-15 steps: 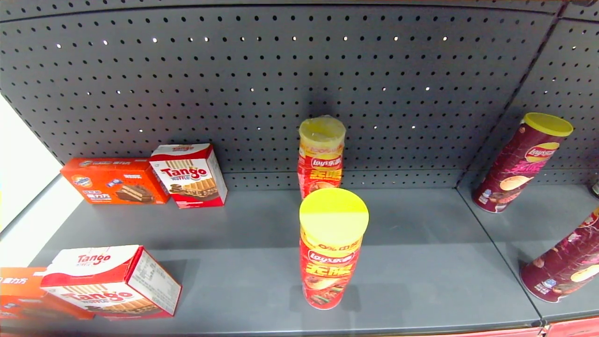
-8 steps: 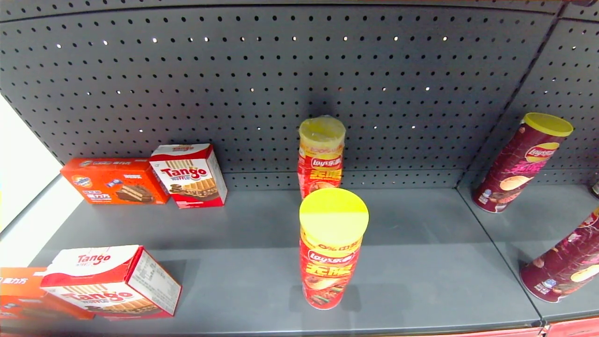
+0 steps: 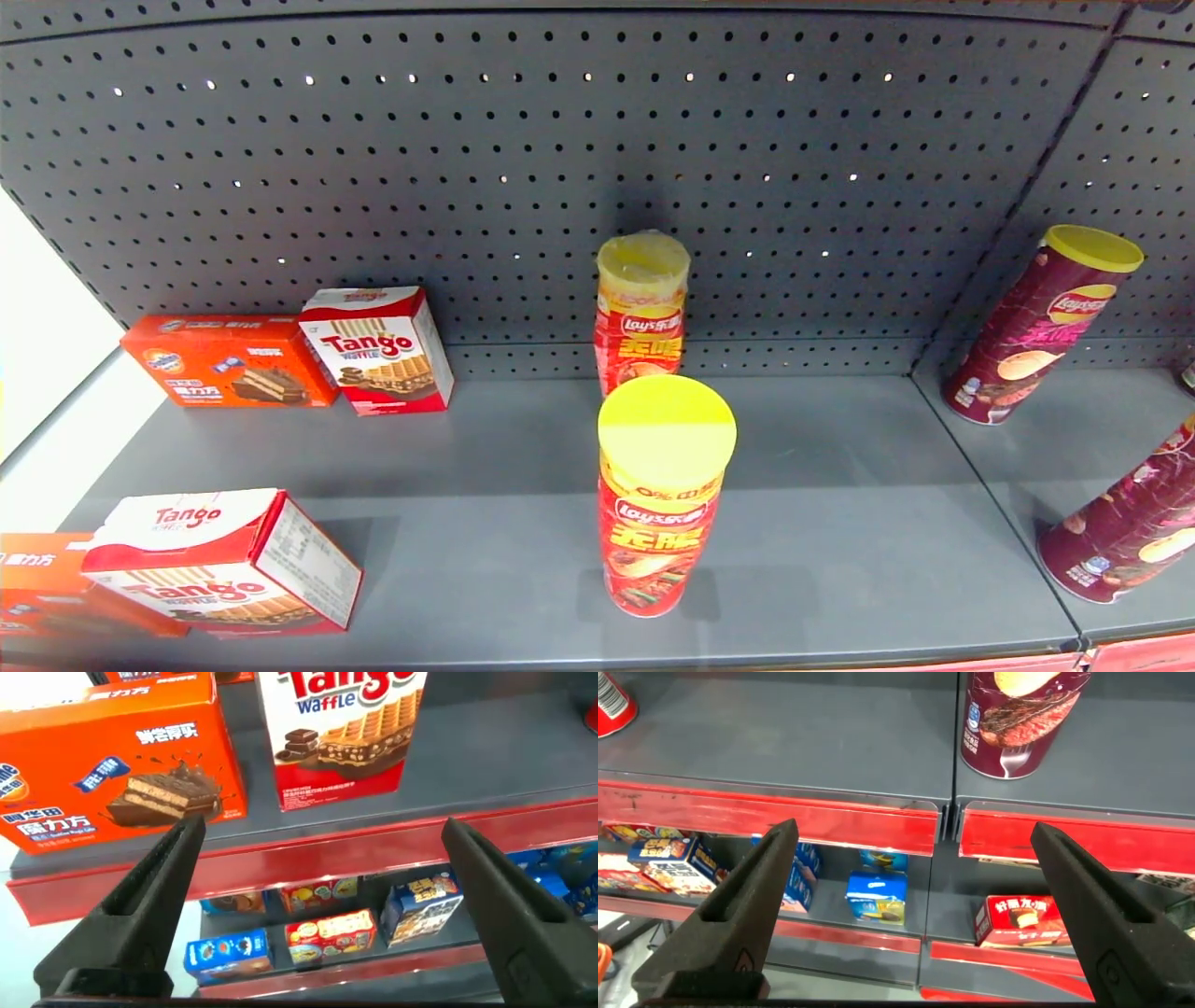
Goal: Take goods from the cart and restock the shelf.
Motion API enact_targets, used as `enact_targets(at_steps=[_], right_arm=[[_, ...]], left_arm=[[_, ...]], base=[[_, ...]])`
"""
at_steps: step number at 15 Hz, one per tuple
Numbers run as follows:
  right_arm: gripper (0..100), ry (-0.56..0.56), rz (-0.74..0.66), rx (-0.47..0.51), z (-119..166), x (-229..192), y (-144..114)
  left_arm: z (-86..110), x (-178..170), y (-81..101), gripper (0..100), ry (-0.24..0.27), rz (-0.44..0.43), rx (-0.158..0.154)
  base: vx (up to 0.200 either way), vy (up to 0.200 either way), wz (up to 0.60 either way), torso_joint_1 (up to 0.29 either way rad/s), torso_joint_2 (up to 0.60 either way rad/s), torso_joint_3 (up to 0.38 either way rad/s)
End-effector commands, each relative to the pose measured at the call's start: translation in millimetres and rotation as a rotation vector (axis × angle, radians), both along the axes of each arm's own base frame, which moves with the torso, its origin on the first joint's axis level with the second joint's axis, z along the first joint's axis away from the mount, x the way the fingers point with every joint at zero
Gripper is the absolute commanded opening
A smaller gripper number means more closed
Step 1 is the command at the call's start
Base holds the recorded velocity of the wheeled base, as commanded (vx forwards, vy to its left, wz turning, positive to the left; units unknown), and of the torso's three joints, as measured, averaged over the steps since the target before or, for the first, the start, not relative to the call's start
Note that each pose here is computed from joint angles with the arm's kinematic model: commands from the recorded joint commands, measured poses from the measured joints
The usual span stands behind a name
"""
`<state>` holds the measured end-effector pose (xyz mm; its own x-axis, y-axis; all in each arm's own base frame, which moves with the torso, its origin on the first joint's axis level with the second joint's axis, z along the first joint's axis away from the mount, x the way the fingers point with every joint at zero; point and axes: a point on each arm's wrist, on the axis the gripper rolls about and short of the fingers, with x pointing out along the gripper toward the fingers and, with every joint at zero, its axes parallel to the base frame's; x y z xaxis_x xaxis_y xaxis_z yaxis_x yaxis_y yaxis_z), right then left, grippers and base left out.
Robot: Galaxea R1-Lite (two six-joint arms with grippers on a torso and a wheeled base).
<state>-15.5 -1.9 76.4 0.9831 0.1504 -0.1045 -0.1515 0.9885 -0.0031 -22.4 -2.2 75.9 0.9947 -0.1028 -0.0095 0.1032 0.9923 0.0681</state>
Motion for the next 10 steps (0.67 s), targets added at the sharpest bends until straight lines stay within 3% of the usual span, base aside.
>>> enact_targets(at_steps=[1, 7, 9, 10], right_arm=[[100, 0.003, 0.002, -0.001, 0.0, 0.2, 0.0], [100, 0.001, -0.003, 0.0, 0.4, 0.1, 0.1], [100, -0.025, -0.201, 0.005, -0.3, -1.9, 3.2], [100, -0.042, -0.179, 0.003, -0.2, -3.5, 2.9]], left_arm=[[-0.3, -0.6, 0.0, 100, -0.008, 0.0, -0.002], [-0.3, -0.6, 0.0, 100, -0.008, 0.0, -0.002], [-0.3, -0.6, 0.0, 100, -0.008, -0.003, 0.003], [-0.3, -0.6, 0.0, 100, -0.008, 0.0, 0.001]], base=[[0.0, 0.0, 0.0, 0.0, 0.0, 0.0], [0.0, 0.0, 0.0, 0.0, 0.0, 0.0], [0.0, 0.0, 0.0, 0.0, 0.0, 0.0], [0.0, 0.0, 0.0, 0.0, 0.0, 0.0]])
